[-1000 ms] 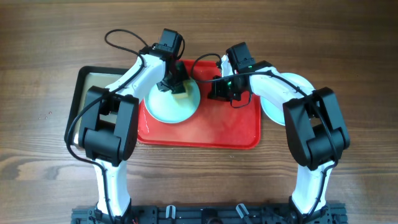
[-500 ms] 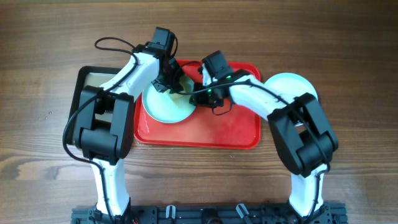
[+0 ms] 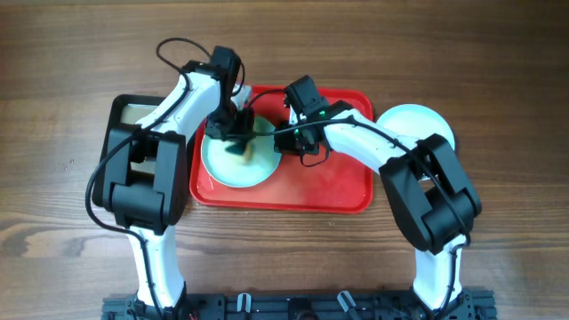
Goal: Clean dirty plates on tray and stack at the side
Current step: 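Scrub the tilted blue plate with the sponge in the left gripper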
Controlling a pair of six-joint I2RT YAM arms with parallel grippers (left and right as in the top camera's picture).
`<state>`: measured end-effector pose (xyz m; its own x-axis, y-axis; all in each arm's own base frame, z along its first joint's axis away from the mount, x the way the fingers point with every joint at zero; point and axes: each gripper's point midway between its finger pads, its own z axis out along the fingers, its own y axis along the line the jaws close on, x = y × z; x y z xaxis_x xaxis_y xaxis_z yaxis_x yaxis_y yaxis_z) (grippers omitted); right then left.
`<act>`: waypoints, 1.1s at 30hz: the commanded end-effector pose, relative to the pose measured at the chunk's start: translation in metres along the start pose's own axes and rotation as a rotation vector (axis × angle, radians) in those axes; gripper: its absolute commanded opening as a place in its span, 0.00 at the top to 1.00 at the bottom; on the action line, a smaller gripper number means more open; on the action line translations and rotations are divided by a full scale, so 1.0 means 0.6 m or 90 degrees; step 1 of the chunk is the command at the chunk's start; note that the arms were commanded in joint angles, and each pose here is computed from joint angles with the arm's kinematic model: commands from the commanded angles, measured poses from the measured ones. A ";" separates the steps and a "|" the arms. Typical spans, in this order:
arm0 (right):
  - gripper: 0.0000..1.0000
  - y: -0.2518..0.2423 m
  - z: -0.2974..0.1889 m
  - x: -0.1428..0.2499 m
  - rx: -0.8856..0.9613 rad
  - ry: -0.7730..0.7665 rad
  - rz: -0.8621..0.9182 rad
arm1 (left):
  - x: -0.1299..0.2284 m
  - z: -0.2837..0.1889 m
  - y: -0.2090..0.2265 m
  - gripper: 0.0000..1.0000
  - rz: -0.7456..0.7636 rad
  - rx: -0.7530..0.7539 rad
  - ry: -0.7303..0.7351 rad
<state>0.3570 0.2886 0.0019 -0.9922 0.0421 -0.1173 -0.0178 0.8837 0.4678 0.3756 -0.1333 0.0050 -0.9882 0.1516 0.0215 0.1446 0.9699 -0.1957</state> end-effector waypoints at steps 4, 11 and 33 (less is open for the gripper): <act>0.96 -0.018 0.006 -0.005 0.010 0.000 0.009 | 0.105 0.035 -0.069 0.96 0.251 0.207 0.136; 0.96 -0.016 0.006 -0.003 0.006 0.003 0.004 | 0.002 0.059 -0.019 0.96 0.110 0.054 0.006; 0.96 -0.025 0.002 -0.010 0.006 0.000 0.005 | 0.115 0.050 -0.165 0.96 0.283 0.236 0.132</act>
<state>0.3679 0.2744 0.0020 -0.9901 0.0705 -0.1214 0.0057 0.8842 0.4671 0.3531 -0.1697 0.0054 -0.9209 0.3894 0.0174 0.3807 0.9082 -0.1742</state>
